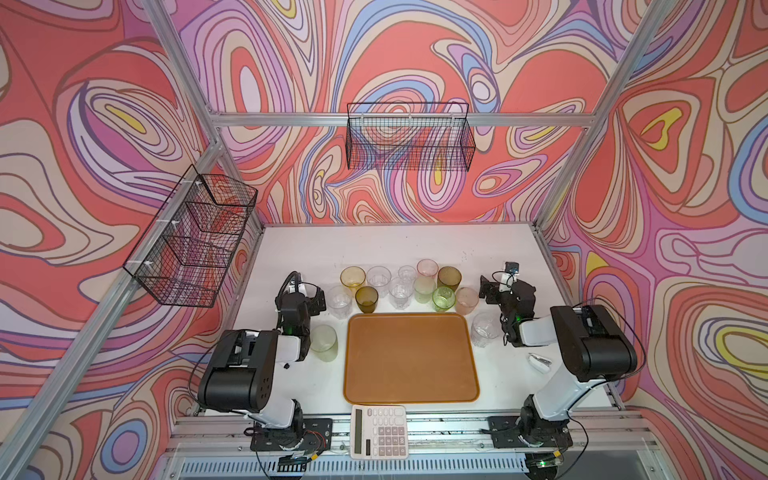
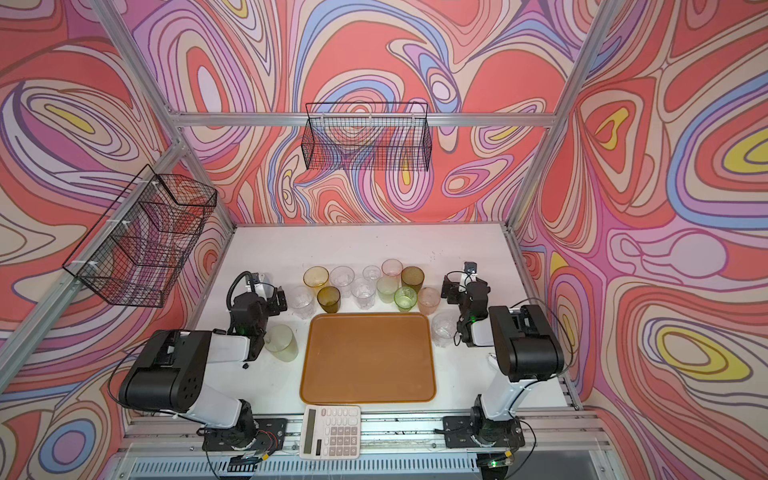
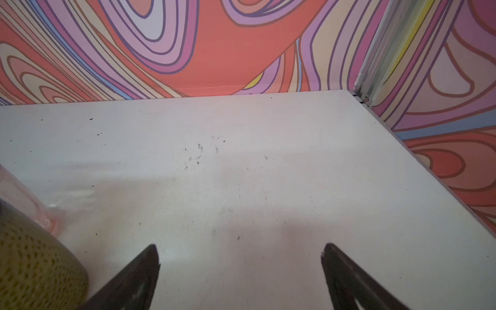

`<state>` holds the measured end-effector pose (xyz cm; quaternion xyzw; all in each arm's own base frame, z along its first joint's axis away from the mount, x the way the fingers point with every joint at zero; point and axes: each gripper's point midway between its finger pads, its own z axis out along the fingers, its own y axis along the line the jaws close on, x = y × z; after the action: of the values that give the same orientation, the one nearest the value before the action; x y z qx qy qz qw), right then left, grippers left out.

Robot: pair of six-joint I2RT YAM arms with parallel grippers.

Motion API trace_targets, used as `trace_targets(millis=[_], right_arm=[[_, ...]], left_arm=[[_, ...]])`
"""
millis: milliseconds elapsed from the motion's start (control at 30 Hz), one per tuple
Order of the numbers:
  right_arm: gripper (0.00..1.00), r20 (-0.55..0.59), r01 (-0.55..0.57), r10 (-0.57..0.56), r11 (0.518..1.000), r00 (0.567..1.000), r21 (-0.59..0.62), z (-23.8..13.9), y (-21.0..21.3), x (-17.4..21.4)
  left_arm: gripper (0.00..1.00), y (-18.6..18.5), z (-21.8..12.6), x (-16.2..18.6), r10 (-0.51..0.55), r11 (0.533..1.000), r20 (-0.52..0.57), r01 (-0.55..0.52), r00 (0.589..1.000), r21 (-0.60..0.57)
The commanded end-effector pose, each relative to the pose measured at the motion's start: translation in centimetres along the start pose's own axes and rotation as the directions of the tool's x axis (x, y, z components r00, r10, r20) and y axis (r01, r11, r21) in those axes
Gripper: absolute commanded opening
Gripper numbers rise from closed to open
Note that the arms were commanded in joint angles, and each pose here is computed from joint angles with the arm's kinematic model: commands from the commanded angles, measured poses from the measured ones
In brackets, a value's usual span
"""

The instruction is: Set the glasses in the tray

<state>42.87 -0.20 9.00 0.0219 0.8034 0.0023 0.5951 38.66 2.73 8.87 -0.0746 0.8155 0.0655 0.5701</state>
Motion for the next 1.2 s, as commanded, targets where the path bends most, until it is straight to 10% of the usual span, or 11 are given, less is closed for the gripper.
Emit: trace_targets(millis=[0, 1167], right_arm=[[0.99, -0.003, 0.003, -0.003, 1.0, 1.0, 0.006, 0.0, -0.2, 0.1], [0.99, -0.001, 0.003, -0.003, 1.0, 1.0, 0.005, 0.0, -0.2, 0.1]], left_arm=[[1.0, 0.1, 0.1, -0.2, -0.003, 1.0, 0.007, 0.003, 1.0, -0.001], [1.0, -0.9, 0.1, -0.3, 0.04, 0.999, 0.008, -0.041, 0.999, 0.021]])
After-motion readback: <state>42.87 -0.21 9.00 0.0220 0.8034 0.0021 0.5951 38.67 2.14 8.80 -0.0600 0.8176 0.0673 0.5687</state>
